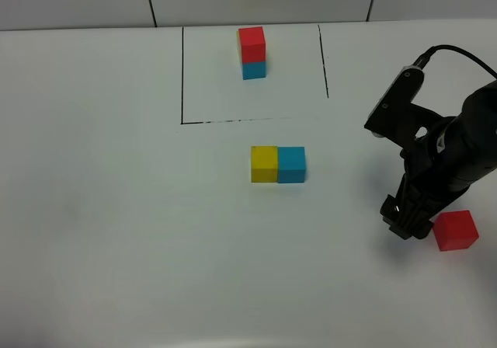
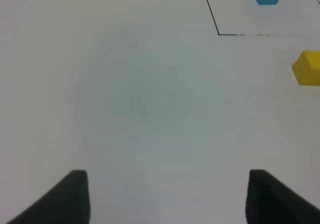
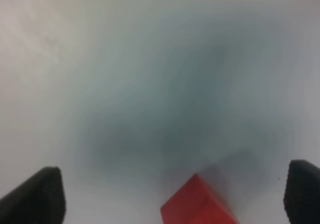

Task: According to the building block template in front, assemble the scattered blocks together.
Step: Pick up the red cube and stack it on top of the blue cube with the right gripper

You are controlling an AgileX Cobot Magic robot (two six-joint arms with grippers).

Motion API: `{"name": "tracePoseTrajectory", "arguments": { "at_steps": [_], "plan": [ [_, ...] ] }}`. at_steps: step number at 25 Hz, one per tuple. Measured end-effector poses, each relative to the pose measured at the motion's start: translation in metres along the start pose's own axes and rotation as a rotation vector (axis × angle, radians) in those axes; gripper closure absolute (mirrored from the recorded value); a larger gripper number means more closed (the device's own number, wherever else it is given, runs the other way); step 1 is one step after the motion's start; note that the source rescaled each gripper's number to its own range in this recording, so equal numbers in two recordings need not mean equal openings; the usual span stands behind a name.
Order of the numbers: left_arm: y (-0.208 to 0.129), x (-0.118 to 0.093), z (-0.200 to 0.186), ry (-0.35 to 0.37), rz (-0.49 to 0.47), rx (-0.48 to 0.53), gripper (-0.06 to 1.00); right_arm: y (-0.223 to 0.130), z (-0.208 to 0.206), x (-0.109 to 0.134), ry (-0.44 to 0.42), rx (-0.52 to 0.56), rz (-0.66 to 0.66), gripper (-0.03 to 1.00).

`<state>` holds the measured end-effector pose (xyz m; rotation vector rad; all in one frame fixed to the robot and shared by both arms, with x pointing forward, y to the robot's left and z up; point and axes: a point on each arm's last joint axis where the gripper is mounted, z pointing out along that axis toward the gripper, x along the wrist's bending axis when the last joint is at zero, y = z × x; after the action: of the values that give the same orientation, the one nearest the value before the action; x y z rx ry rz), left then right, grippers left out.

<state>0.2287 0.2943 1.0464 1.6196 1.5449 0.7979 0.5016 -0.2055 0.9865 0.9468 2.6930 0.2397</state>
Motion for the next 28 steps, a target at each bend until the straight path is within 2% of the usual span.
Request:
{"name": "tracePoseTrajectory", "arguments": {
  "at_steps": [6,12,20,28],
  "plan": [
    [0.0,0.0,0.0,0.0,0.0,0.0,0.53,0.008,0.004,-0.005,-0.012,-0.018,-0.116,0.19],
    [0.0,0.0,0.0,0.0,0.0,0.0,0.53,0.015,0.016,-0.01,0.011,0.025,-0.118,0.19],
    [0.0,0.0,0.0,0.0,0.0,0.0,0.53,-0.02,0.018,-0.037,0.044,0.166,0.158,0.19],
    [0.0,0.0,0.0,0.0,-0.001,0.0,0.53,-0.055,0.036,-0.038,0.098,0.193,0.459,0.19]
  ]
}}
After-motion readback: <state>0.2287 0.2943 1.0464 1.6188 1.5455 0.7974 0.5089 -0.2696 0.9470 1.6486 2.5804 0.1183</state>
